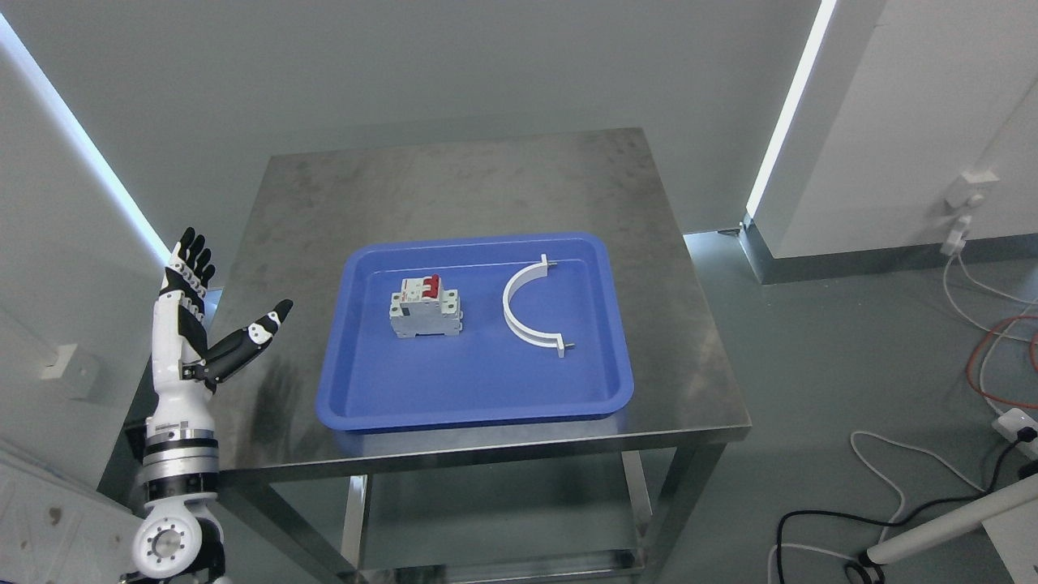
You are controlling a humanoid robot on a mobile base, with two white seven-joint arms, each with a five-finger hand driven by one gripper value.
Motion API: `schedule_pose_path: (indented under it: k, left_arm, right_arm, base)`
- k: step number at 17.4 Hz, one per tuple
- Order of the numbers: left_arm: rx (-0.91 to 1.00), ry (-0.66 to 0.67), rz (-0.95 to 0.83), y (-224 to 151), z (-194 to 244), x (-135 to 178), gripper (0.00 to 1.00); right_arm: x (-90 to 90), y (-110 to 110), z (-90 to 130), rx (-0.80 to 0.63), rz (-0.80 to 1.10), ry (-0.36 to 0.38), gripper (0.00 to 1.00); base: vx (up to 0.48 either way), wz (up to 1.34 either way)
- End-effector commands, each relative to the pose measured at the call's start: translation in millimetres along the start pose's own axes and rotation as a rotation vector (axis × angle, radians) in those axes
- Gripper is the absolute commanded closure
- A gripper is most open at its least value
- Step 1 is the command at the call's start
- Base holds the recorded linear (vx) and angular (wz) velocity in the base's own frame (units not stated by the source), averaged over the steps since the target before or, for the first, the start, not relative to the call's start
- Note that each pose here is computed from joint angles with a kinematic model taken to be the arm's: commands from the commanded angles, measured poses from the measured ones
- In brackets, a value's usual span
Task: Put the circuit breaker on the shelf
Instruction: 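Reach the left hand toward the grey circuit breaker in the blue tray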
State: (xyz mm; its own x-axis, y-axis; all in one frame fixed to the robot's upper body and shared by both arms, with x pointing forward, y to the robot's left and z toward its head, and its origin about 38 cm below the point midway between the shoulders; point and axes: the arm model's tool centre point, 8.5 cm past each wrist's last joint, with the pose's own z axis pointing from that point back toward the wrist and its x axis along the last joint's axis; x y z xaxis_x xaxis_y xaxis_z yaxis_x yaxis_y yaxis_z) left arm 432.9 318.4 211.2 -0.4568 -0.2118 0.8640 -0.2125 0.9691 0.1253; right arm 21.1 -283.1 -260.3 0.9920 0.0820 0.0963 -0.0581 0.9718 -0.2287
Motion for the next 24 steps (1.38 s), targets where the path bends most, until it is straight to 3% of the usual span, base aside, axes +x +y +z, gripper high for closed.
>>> schedule_pose_path:
  k: [1, 8, 12, 15, 19, 24]
  left_arm:
    - [-0.009, -0.001, -0.017, 4, -1, 0, 0.00]
    - [-0.121, -0.023, -0.054, 7, -14, 7, 0.00]
    - [-0.476, -0.034, -0.261, 32, -42, 31, 0.03]
    - [-0.680, 0.041, -0.322, -9, -56, 36, 0.04]
    - [-0.811, 0.154, -0.428, -58, -53, 24, 0.05]
    - [-0.846, 0.241, -0.450, -72, -49, 14, 0.14]
  right_arm:
    - [-3.7, -10, -1, -0.017, 0.027, 0.029, 0.00]
    - [-3.7, -10, -1, -0.015, 0.027, 0.029, 0.00]
    - [-3.7, -10, -1, -0.017, 0.027, 0.029, 0.00]
    - [-3.7, -10, -1, -0.017, 0.027, 0.029, 0.00]
    - [-3.7, -10, -1, -0.017, 0.027, 0.029, 0.00]
    - [-3.7, -10, -1, -0.015, 0.027, 0.029, 0.00]
  base:
    - [0.041, -0.05]
    - [0.004, -0.01]
    - [0.000, 0.00]
    - [0.000, 0.00]
    - [0.000, 0.00]
    - [0.000, 0.00]
